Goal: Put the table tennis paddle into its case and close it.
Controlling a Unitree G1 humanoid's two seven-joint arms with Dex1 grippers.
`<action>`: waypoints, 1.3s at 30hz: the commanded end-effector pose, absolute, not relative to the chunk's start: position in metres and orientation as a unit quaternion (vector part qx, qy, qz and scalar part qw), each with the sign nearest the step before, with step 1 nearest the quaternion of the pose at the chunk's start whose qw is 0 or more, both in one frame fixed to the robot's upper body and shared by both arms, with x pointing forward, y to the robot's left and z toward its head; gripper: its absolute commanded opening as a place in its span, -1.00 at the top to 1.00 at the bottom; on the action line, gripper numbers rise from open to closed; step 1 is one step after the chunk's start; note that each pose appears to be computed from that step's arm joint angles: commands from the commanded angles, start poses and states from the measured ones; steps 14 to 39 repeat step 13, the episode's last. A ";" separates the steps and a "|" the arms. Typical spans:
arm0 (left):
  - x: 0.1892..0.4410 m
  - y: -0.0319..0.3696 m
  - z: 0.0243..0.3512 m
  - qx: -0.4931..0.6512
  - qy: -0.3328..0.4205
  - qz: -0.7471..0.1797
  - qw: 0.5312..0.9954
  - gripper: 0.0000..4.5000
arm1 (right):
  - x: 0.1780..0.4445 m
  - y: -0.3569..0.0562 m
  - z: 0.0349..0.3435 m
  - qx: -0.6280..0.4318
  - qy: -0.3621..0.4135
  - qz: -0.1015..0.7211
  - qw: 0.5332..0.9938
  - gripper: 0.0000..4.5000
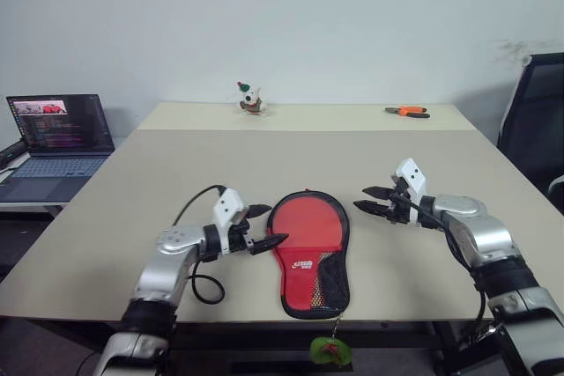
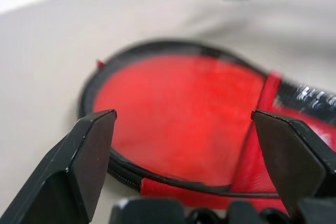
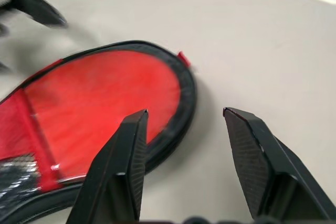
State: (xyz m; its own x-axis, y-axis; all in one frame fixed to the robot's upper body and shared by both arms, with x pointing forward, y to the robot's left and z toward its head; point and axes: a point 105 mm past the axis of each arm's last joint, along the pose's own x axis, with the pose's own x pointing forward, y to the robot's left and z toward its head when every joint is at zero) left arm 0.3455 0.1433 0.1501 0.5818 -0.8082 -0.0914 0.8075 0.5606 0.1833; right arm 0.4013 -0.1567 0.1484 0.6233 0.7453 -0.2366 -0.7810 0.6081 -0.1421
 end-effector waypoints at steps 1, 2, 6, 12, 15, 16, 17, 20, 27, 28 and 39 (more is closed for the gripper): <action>0.336 0.139 0.175 0.103 -0.034 -0.439 0.892 -1.00 | 0.410 -0.174 0.152 -0.137 0.068 0.417 0.896 -0.09; 0.336 0.137 0.176 0.104 -0.033 -0.434 0.894 -1.00 | 0.412 -0.180 0.151 -0.141 0.072 0.411 0.898 -0.09; 0.342 0.144 0.183 0.116 -0.033 -0.416 0.901 -1.00 | 0.417 -0.195 0.156 -0.154 0.066 0.385 0.907 -0.09; 0.347 0.143 0.175 0.109 -0.027 -0.406 0.907 -1.00 | 0.410 -0.199 0.154 -0.167 0.063 0.381 0.907 -0.09; 0.349 0.145 0.175 0.103 -0.033 -0.401 0.910 -1.00 | 0.409 -0.203 0.155 -0.173 0.067 0.370 0.910 -0.09; 0.349 0.145 0.175 0.103 -0.033 -0.401 0.910 -1.00 | 0.409 -0.203 0.155 -0.173 0.067 0.370 0.910 -0.09; 0.349 0.145 0.175 0.103 -0.033 -0.401 0.910 -1.00 | 0.409 -0.203 0.155 -0.173 0.067 0.370 0.910 -0.09; 0.349 0.145 0.175 0.103 -0.033 -0.401 0.910 -1.00 | 0.409 -0.203 0.155 -0.173 0.067 0.370 0.910 -0.09; 0.349 0.145 0.175 0.103 -0.033 -0.401 0.910 -1.00 | 0.409 -0.203 0.155 -0.173 0.067 0.370 0.910 -0.09; 0.349 0.145 0.175 0.103 -0.033 -0.401 0.910 -1.00 | 0.409 -0.203 0.155 -0.173 0.067 0.370 0.910 -0.09; 0.349 0.145 0.175 0.103 -0.033 -0.401 0.910 -1.00 | 0.409 -0.203 0.155 -0.173 0.067 0.370 0.910 -0.09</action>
